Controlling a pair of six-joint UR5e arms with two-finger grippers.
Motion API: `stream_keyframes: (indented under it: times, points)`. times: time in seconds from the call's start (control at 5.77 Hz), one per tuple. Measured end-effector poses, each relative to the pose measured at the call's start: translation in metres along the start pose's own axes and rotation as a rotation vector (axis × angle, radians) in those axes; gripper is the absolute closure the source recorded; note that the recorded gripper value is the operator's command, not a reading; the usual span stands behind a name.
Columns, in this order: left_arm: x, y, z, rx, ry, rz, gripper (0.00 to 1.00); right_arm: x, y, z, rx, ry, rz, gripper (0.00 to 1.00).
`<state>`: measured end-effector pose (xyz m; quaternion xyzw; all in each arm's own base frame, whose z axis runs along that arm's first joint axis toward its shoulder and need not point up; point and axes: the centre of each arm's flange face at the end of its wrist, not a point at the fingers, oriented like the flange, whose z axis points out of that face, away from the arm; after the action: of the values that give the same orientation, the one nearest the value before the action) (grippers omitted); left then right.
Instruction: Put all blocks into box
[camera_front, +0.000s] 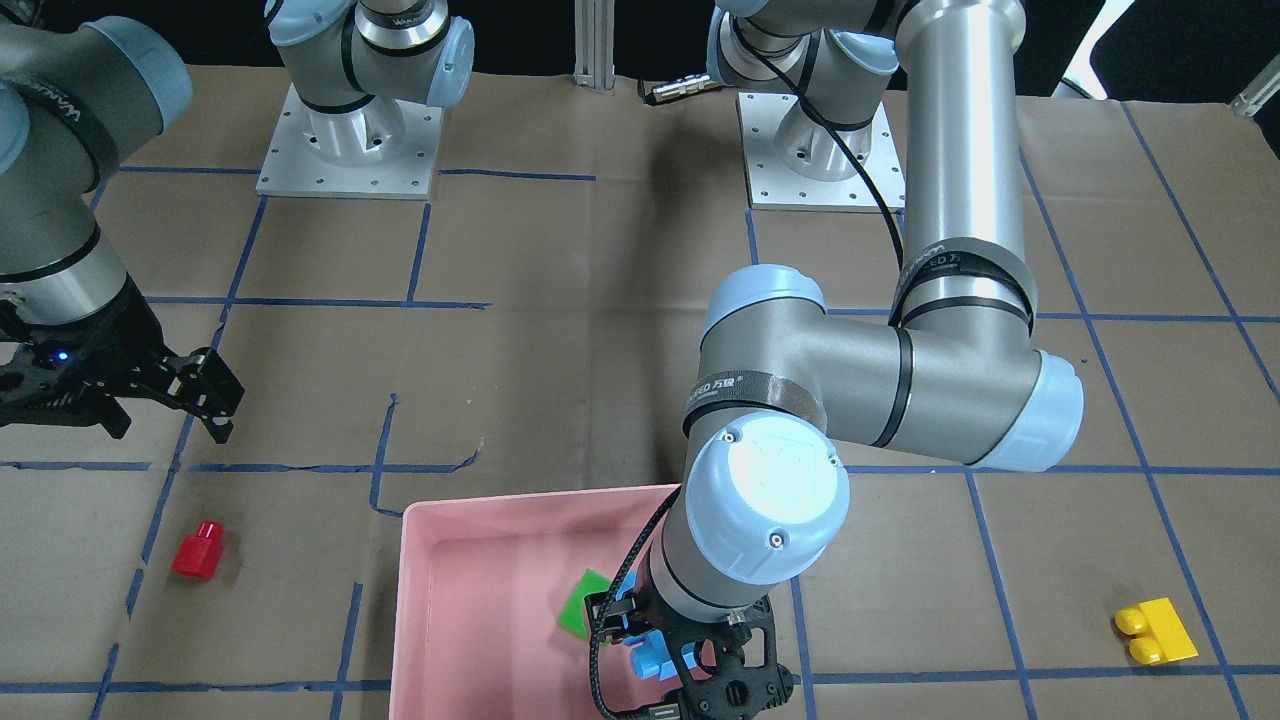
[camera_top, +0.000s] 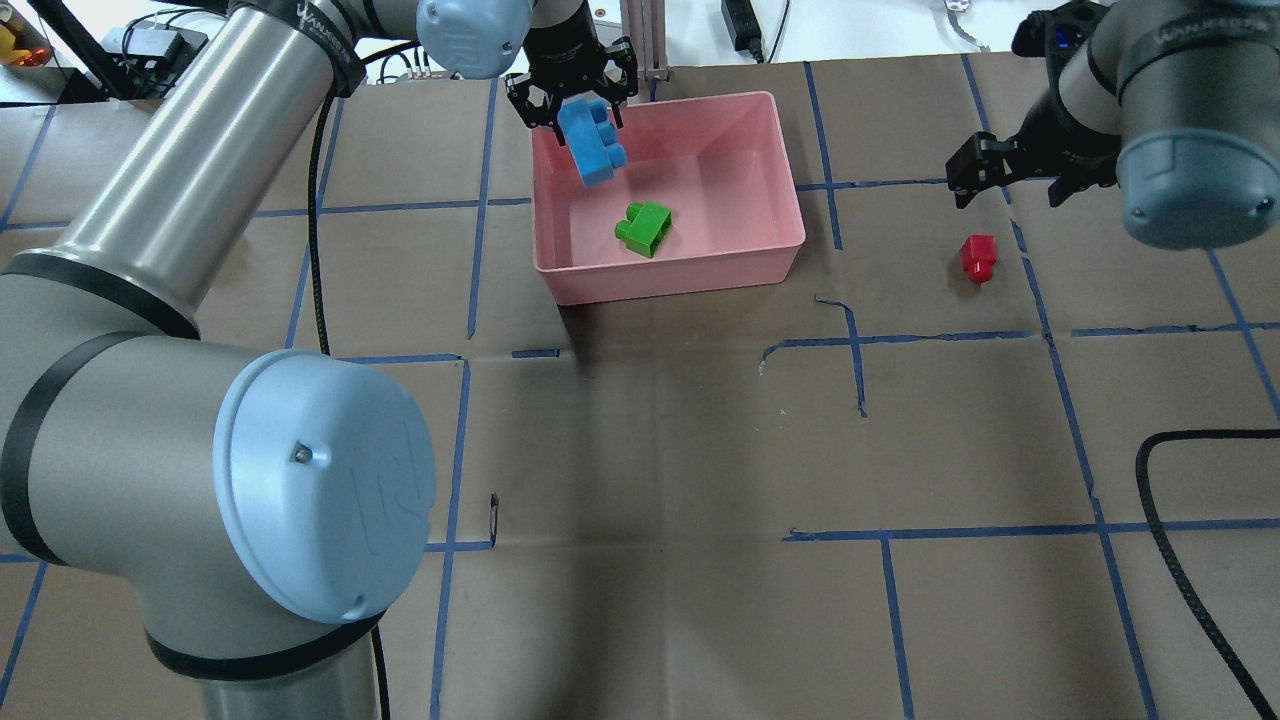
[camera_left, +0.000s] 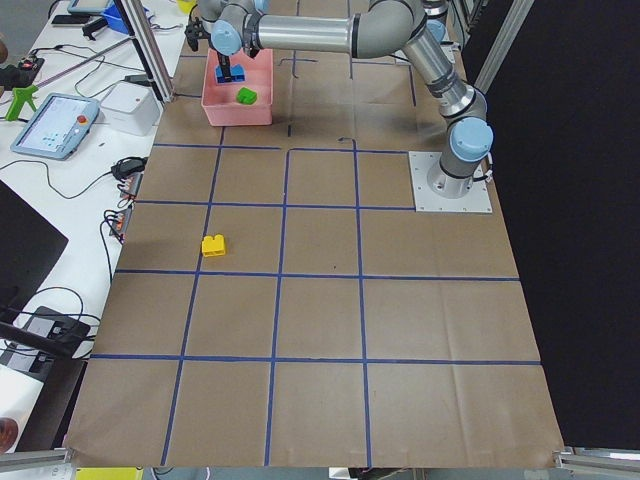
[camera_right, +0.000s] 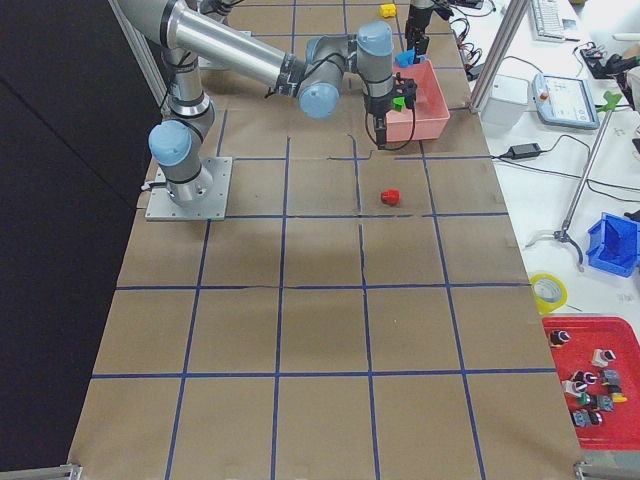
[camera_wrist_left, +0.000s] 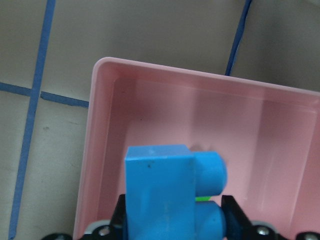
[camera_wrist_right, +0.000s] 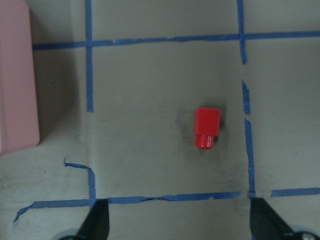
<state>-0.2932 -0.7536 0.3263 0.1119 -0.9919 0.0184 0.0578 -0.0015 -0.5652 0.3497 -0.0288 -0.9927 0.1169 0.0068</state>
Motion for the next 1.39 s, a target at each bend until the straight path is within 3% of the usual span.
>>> stream_keyframes:
  times: [0.35,0.69,1.04,1.39]
  points:
    - [-0.007,-0.004,-0.024,0.043,0.019,0.006,0.0,0.019,0.018,0.076,0.046,0.017,0.035,0.01]
    - [-0.096,-0.02,-0.107,0.05,0.005,0.053,0.0,0.023,0.018,0.14,0.062,0.015,0.037,0.01]
    - [-0.207,-0.037,-0.144,0.025,-0.039,0.13,0.0,0.025,0.015,0.168,0.055,0.008,0.037,0.01]
    - [-0.324,-0.063,-0.141,0.007,-0.092,0.069,0.0,0.03,0.004,0.17,0.067,0.012,0.035,0.06]
